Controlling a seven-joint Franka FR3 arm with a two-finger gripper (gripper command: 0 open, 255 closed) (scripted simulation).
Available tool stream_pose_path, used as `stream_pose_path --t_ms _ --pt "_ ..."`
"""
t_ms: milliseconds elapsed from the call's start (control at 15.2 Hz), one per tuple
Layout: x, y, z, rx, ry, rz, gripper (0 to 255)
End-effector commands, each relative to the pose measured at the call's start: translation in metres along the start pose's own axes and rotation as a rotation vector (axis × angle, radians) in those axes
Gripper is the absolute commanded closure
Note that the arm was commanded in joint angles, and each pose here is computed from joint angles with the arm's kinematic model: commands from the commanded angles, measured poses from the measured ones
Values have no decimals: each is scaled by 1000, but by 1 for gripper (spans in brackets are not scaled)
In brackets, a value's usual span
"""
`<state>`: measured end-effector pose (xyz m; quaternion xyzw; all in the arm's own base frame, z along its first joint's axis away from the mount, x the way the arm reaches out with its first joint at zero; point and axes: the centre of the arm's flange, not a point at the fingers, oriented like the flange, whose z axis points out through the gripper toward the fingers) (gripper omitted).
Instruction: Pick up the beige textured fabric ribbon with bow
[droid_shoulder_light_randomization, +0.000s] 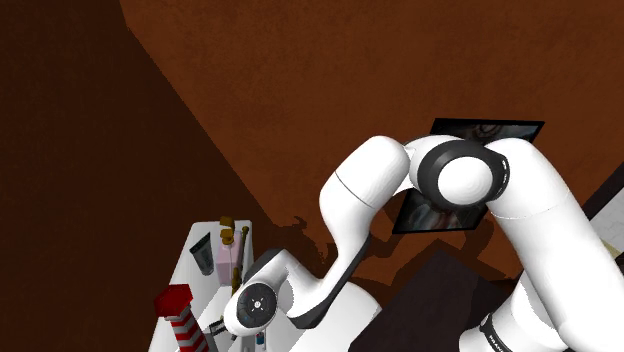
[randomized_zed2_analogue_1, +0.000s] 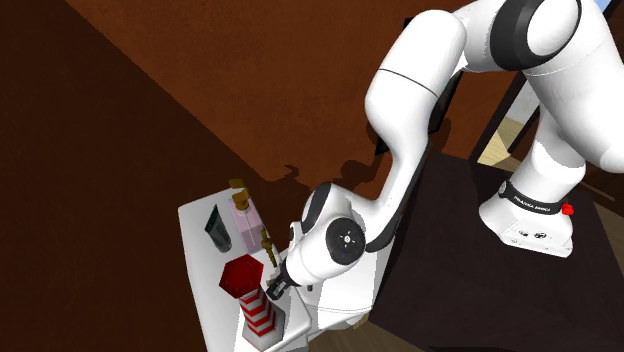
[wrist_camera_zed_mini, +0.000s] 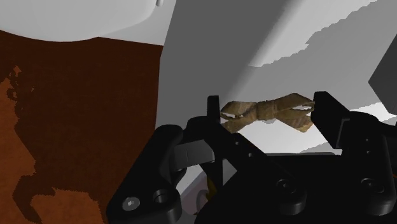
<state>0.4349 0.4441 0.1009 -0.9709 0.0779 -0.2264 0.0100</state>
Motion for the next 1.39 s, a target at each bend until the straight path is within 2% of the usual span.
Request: stream_pose_path --t_ms 0,198,1188,1320 --pt "0 2 3 -5 -2 1 255" --pt "-1 2 2 -5 -2 1 255" --pt "34 -2 -69 -5 -2 1 255" --pt "34 -2 -69 -5 -2 1 255"
